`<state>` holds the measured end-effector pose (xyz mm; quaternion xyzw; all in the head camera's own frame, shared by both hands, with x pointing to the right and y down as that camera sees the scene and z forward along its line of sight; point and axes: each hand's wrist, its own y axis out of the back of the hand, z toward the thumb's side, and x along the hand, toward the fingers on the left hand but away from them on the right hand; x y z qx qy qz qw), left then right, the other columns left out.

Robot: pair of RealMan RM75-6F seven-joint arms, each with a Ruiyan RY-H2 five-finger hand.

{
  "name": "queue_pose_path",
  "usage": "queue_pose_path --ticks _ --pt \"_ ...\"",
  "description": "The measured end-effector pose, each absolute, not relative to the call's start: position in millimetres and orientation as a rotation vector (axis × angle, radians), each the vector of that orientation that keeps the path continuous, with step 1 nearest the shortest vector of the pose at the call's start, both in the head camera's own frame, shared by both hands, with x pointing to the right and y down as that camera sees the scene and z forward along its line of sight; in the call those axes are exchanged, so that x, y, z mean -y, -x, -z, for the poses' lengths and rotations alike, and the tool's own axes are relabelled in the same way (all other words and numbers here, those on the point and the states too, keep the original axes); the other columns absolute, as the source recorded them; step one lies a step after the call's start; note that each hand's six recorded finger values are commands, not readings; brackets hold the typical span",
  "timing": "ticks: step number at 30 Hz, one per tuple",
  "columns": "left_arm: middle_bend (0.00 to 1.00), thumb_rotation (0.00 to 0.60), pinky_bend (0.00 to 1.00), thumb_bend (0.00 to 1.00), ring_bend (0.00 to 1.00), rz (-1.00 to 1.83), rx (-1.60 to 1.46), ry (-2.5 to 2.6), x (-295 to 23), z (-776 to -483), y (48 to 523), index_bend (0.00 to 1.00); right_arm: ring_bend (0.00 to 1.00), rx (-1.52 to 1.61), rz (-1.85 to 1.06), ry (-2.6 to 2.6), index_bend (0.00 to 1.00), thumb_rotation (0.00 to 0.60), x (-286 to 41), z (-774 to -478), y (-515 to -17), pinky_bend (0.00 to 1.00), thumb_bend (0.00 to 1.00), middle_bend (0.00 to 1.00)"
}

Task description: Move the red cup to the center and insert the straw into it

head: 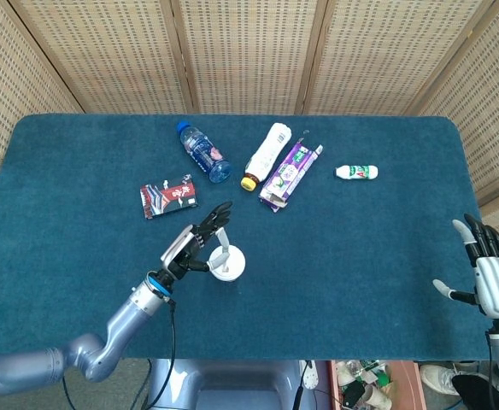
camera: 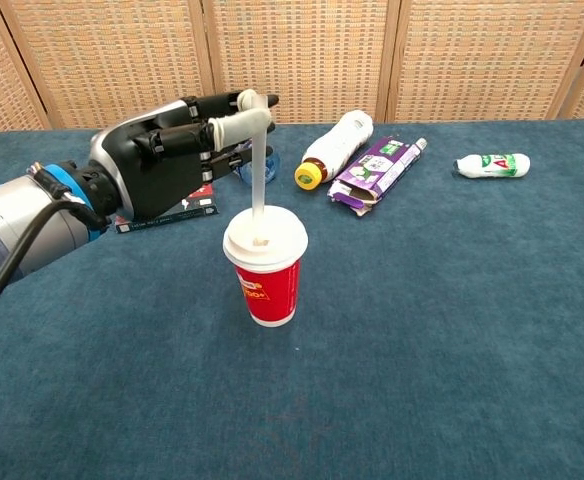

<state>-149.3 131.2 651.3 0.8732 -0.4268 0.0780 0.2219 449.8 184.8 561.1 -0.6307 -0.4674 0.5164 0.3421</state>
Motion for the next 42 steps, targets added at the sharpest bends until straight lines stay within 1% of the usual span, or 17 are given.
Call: queue_pose_path --ticks 3,5,7,9,10,11,12,14,19,23,24,28,30,34,37,42 --pt "0.00 0.600 0.00 0.42 0.00 -0.238 1.172 -2.406 -133 -657 148 0.65 0.00 1.215 -1.344 1.641 0.06 0.600 -185 -561 -450 0.00 0.00 0.00" --pt "0.00 0.600 0.00 0.42 0.00 -0.250 1.168 -2.407 -134 -660 147 0.62 0.00 1.215 -1.344 1.641 0.06 0.600 -185 -561 -450 0.00 0.00 0.00" --pt "0.00 0.600 0.00 0.42 0.00 -0.255 1.165 -2.413 -135 -660 147 0.50 0.00 1.216 -1.343 1.641 0.06 0.600 -185 -561 -450 0.00 0.00 0.00" --pt "0.00 0.600 0.00 0.42 0.00 -0.260 1.152 -2.427 -137 -660 146 0.28 0.00 1.217 -1.342 1.640 0.06 0.600 -184 -561 -450 0.00 0.00 0.00" --pt "0.00 0.600 0.00 0.42 0.00 -0.263 1.144 -2.437 -138 -660 146 0.21 0.00 1.218 -1.341 1.641 0.06 0.600 -184 -561 -450 0.00 0.00 0.00" --pt "0.00 0.600 0.00 0.42 0.00 -0.265 1.135 -2.451 -139 -659 147 0.12 0.00 1.217 -1.340 1.641 0.06 0.600 -184 -560 -450 0.00 0.00 0.00" --pt "0.00 0.600 0.00 0.41 0.00 -0.265 1.130 -2.461 -140 -658 147 0.06 0.00 1.217 -1.339 1.641 0.06 0.600 -184 -560 -450 0.00 0.00 0.00" --pt "0.00 0.600 0.00 0.41 0.00 -0.259 1.127 -2.472 -141 -656 149 0.00 0.00 1.216 -1.337 1.643 0.06 0.600 -185 -560 -449 0.00 0.00 0.00" --pt "0.00 0.600 0.00 0.40 0.00 -0.221 1.146 -2.478 -139 -647 155 0.00 0.00 1.215 -1.328 1.647 0.06 0.600 -185 -559 -447 0.00 0.00 0.00" --pt "0.00 0.600 0.00 0.38 0.00 -0.168 1.182 -2.494 -136 -633 166 0.00 0.00 1.213 -1.319 1.649 0.06 0.600 -186 -558 -445 0.00 0.00 0.00" --pt "0.00 0.600 0.00 0.36 0.00 -0.157 1.193 -2.500 -135 -629 170 0.00 0.00 1.212 -1.317 1.649 0.06 0.600 -186 -557 -445 0.00 0.00 0.00" --pt "0.00 0.600 0.00 0.13 0.00 -0.166 1.283 -2.589 -125 -612 196 0.00 0.00 1.210 -1.305 1.653 0.06 0.600 -187 -554 -441 0.00 0.00 0.00" --pt "0.00 0.600 0.00 0.10 0.00 -0.249 1.339 -2.666 -121 -606 213 0.00 0.00 1.209 -1.302 1.652 0.06 0.600 -188 -553 -441 0.00 0.00 0.00" --pt "0.00 0.600 0.00 0.09 0.00 -0.504 1.468 -2.834 -116 -594 247 0.00 0.00 1.211 -1.293 1.651 0.06 0.600 -188 -551 -439 0.00 0.00 0.00" --pt "0.00 0.600 0.00 0.09 0.00 -0.792 1.563 -2.952 -114 -583 276 0.00 0.00 1.212 -1.288 1.649 0.06 0.600 -189 -549 -438 0.00 0.00 0.00" --pt "0.00 0.600 0.00 0.09 0.00 -1.438 1.736 -2.981 -127 -564 337 0.00 0.00 1.204 -1.286 1.640 0.06 0.600 -189 -547 -437 0.00 0.00 0.00"
